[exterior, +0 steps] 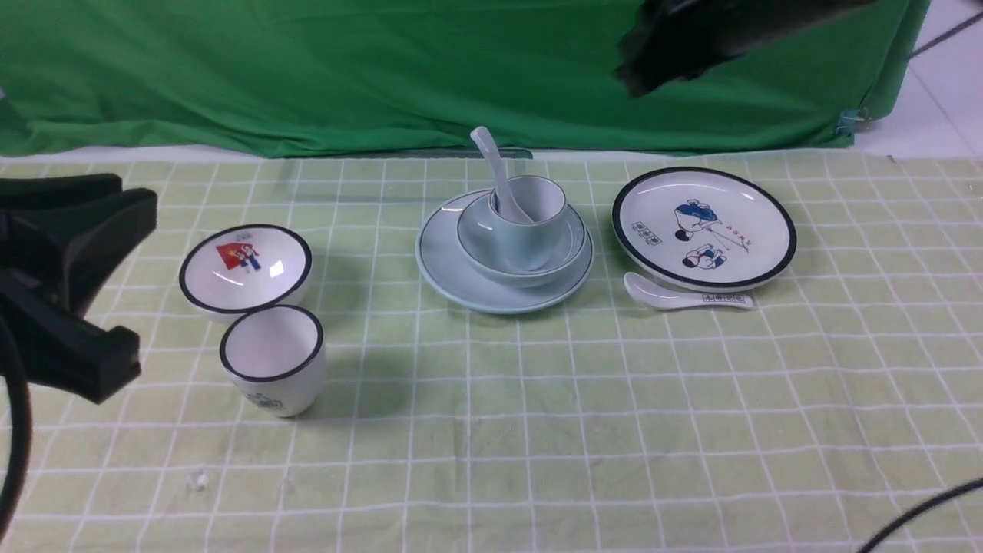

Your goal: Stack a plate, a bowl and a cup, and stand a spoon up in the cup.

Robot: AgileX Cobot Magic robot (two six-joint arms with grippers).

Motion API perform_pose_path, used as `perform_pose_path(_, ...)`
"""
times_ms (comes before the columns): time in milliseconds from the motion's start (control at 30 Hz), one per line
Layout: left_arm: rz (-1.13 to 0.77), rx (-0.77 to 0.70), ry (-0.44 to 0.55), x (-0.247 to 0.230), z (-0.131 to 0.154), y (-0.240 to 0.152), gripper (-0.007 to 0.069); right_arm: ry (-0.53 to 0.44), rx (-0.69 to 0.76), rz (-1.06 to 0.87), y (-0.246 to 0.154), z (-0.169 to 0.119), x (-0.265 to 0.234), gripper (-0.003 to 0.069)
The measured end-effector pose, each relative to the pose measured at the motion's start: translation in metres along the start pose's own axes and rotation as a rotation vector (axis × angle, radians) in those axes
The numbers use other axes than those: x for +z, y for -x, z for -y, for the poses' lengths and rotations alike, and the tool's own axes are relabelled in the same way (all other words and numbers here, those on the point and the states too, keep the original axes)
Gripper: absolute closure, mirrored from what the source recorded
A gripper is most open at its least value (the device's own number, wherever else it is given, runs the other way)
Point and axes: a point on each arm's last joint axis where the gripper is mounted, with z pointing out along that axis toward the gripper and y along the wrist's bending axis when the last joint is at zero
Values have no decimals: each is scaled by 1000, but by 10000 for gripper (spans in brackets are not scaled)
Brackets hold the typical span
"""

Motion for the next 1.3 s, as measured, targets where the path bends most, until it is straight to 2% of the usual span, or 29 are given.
perform_pose_path(100, 55, -23, -22, 4, 4, -8, 641, -69, -6, -51, 0, 7, -62, 645)
perform_pose_path(267, 93, -62, -46, 10, 10, -25, 663, -78, 28, -119, -19, 0, -134, 647)
perform_pose_path(400, 73, -64, -54, 13, 13, -40, 663, -73, 74, -154, -65, -19, -173, 647)
perform_pose_path(500, 37, -64, -59, 15, 15, -53, 662, -97, 101, -63, -109, -38, -189, 647)
perform_pose_path(667, -3, -63, -64, 16, 17, -66, 662, -161, 125, 225, -170, -65, -189, 647)
perform_pose_path(700, -16, -63, -65, 16, 18, -70, 662, -191, 137, 397, -187, -74, -187, 647)
perform_pose_path(767, -29, -63, -67, 17, 18, -74, 662, -203, 141, 509, -206, -83, -177, 647)
perform_pose_path(833, -49, -62, -69, 17, 19, -81, 662, -220, 137, 686, -242, -101, -163, 645)
perform_pose_path(933, -65, -61, -71, 17, 20, -86, 661, -217, 129, 777, -282, -119, -145, 639)
perform_pose_path(1000, -69, -61, -72, 17, 21, -87, 661, -203, 131, 732, -296, -125, -137, 631)
perform_pose_path(1167, -73, -61, -72, 17, 21, -89, 661, -137, 193, 445, -320, -131, -122, 621)
perform_pose_path(1300, -71, -62, -72, 17, 21, -89, 659, -112, 316, 430, -327, -133, -124, 624)
